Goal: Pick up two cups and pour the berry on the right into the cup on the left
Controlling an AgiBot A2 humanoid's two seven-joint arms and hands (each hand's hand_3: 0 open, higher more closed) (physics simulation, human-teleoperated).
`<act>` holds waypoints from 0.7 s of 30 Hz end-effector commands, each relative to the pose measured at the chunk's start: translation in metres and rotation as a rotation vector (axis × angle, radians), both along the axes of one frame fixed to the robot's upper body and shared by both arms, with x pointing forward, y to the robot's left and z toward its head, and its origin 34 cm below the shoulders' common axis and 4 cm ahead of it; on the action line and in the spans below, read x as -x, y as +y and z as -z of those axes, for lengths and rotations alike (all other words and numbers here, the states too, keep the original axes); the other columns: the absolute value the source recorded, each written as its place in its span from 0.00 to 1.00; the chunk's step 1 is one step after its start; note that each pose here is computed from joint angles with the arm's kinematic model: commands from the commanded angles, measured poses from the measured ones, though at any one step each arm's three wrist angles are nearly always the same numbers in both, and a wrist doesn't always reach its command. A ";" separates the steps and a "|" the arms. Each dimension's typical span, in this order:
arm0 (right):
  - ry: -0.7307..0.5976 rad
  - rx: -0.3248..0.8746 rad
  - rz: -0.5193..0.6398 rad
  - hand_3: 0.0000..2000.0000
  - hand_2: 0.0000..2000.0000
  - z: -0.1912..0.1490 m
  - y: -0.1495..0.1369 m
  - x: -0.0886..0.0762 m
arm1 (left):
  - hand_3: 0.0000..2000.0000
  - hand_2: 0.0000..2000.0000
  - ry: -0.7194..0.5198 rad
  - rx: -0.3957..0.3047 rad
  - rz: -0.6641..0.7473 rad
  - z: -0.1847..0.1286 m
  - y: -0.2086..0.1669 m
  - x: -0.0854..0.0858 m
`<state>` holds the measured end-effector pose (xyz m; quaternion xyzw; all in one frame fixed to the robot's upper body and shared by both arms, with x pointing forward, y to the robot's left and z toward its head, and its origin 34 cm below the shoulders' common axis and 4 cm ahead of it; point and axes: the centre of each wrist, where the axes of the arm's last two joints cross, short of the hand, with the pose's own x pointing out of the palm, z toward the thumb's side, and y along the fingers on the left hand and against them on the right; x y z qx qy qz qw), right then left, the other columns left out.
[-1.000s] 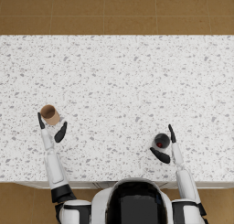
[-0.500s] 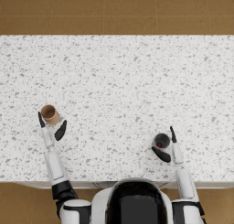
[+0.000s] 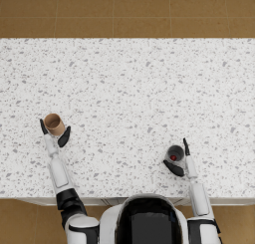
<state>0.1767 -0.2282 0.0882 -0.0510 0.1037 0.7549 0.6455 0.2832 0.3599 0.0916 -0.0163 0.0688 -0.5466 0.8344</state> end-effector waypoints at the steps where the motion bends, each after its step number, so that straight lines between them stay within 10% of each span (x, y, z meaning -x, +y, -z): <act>1: 0.001 -0.003 -0.003 0.00 0.00 0.000 0.001 0.000 | 0.00 0.00 0.003 0.014 -0.006 -0.004 0.003 -0.013; 14: 0.000 -0.035 0.019 0.00 0.00 0.004 0.006 -0.016 | 0.00 0.00 0.069 0.076 -0.010 0.007 0.002 -0.033; 15: -0.023 -0.040 0.014 0.00 0.00 -0.002 0.007 -0.017 | 0.16 0.68 0.056 0.073 -0.011 0.005 0.002 -0.031; 16: -0.015 -0.036 0.015 0.16 0.68 -0.001 0.005 -0.012 | 0.33 1.00 0.043 0.067 -0.009 0.003 0.002 -0.029; 17: -0.011 -0.043 -0.031 0.33 1.00 -0.002 0.006 -0.015 | 0.49 1.00 0.048 0.075 -0.011 0.004 0.002 -0.030; 19: 0.005 -0.049 -0.123 0.64 1.00 -0.004 0.006 -0.014 | 0.64 1.00 0.012 0.070 -0.016 -0.002 0.004 -0.026; 21: -0.006 -0.054 -0.134 0.64 1.00 -0.007 0.005 -0.016 | 0.64 1.00 -0.023 0.058 -0.007 -0.008 0.002 -0.022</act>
